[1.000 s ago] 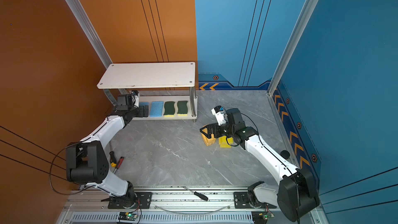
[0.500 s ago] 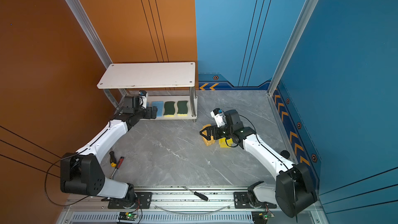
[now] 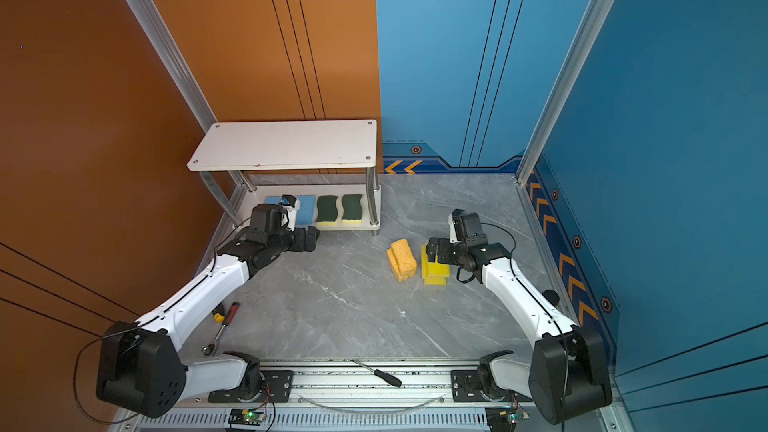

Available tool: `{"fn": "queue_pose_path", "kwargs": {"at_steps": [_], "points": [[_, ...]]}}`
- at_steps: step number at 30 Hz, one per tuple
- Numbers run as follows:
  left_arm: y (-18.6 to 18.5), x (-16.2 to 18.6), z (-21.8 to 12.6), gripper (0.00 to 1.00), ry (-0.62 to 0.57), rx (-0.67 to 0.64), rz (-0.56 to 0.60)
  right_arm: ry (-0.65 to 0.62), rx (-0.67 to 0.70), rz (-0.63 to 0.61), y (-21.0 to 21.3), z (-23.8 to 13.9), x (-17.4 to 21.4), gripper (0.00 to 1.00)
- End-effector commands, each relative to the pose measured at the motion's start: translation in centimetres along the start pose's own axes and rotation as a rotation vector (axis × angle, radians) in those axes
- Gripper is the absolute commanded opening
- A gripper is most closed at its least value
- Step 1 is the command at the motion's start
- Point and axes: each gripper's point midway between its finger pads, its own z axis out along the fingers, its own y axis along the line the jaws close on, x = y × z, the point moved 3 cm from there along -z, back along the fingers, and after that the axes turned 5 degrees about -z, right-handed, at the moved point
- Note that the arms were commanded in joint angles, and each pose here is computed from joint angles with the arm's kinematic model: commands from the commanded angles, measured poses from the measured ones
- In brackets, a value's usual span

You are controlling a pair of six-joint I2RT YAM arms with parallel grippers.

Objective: Place and organize the cleaning sponges onto the shelf
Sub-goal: 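Withdraw the left gripper from the shelf while the right gripper backs away, then push the yellow sponge with the right gripper against the orange sponges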

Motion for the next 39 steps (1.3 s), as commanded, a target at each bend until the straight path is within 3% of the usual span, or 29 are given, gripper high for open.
{"fn": "queue_pose_path", "kwargs": {"at_steps": [1,10,17,26,39], "points": [[-1.3,0.6,-0.5,0.98,-0.008,0.047,-0.024,0.015,0.147,0.067,-2.9,-1.8,0.5,1.0],[-4.2,2.9,0.0,0.98,-0.014,0.134,-0.04,0.093,0.317,0.111,-6.9,-1.7,2.4,1.0],[-4.4,3.6,0.3,0.98,-0.005,0.145,-0.057,0.172,0.419,0.069,-8.6,-0.6,3.9,1.0],[-4.3,4.1,0.4,0.98,0.004,0.137,-0.053,0.28,0.463,0.024,-8.8,2.0,5.5,1.0],[-4.0,4.6,0.3,0.98,0.014,0.126,-0.053,0.301,0.454,-0.045,-7.6,3.9,5.7,1.0]]}}
